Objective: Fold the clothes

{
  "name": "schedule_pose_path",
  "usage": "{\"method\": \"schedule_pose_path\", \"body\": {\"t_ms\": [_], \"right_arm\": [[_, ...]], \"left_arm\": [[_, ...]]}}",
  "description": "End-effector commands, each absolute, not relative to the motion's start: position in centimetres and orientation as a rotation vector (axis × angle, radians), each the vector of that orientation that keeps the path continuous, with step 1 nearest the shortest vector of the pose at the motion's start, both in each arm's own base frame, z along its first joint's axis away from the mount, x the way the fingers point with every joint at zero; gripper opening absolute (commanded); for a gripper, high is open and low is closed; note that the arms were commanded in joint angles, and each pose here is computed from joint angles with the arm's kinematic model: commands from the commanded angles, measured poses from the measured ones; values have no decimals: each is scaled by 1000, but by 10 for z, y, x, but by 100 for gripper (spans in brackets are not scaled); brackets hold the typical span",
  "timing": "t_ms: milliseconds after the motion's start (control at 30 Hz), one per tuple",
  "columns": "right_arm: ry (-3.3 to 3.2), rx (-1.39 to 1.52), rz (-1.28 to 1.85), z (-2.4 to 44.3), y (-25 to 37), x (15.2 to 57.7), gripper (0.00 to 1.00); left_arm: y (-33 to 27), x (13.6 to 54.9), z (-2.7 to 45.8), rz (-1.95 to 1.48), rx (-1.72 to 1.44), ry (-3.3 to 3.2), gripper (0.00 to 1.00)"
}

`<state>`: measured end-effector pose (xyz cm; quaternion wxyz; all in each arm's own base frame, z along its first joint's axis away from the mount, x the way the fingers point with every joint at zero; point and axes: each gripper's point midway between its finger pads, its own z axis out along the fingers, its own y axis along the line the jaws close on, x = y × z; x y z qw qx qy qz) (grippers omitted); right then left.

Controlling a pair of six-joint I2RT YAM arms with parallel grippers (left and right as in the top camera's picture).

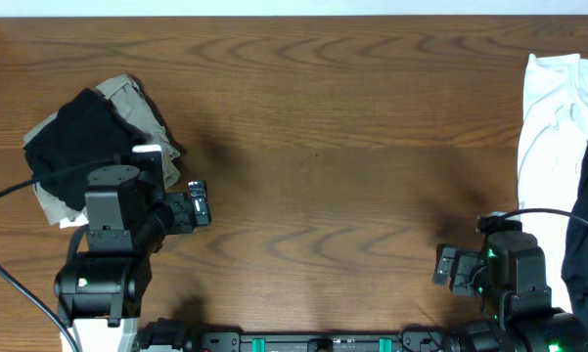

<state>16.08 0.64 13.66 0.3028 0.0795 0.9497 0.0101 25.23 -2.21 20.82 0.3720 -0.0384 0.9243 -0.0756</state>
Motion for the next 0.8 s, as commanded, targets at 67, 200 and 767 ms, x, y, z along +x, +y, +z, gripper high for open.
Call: {"method": "schedule_pose_path", "body": {"t_ms": [67,200,767], "right_arm": [[2515,231,11,135,4,160,99],[2511,231,12,136,4,160,99],[2075,242,59,185,-11,144,99]], "left_arm": [[-23,253,208,-194,-97,2372,98],[-23,253,208,-194,-97,2372,98],[-23,253,208,-195,-98,2372,98]]}}
